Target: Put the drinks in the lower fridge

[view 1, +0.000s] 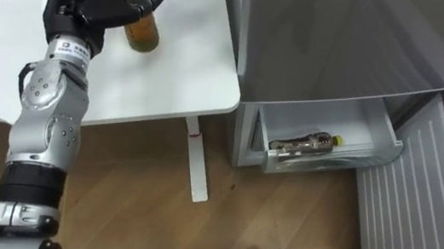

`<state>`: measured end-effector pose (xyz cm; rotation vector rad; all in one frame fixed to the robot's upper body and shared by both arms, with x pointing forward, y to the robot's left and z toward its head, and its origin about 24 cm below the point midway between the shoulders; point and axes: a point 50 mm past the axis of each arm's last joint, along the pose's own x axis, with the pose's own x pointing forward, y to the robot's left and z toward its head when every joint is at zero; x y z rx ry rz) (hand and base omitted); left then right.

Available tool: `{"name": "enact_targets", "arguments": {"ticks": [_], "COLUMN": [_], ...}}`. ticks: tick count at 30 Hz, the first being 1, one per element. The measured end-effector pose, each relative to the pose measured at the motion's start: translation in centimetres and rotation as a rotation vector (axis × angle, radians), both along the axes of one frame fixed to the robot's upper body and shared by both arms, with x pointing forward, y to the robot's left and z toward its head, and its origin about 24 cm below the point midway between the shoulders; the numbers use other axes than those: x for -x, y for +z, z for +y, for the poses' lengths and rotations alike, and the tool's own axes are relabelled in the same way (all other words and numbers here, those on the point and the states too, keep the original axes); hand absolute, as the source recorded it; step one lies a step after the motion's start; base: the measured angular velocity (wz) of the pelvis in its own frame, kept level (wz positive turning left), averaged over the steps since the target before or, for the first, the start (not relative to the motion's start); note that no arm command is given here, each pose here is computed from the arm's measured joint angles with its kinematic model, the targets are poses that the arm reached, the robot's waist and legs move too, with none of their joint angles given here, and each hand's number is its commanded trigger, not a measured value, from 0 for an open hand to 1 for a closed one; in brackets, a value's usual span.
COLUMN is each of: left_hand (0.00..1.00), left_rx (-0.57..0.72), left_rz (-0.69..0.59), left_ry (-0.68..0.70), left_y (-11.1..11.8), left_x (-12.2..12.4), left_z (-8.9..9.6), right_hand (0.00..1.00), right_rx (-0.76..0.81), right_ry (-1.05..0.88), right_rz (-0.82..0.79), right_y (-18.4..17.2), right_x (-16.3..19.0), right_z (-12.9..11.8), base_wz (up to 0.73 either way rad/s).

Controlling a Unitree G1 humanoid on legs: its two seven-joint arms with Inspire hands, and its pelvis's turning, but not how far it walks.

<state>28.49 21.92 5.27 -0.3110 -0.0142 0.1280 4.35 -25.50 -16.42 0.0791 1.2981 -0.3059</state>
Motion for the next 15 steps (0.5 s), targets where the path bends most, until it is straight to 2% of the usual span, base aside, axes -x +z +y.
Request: {"name": "enact_targets", "arguments": {"ticks": [15], "left_hand": [0.00], "left_rx": [-0.035], "left_rz": [0.033], "left_ry": [0.016], "left_y": [0.4], "left_x": [-1.8], "left_z": [1.1], "right_hand": [0.00], "right_rx": [-0.001], "right_ry": [0.005], "right_rz": [0.019], "right_y": [0.1], "right_x": [0.2], "right_z": [-0.5], "base_wz": [-0.02]}}
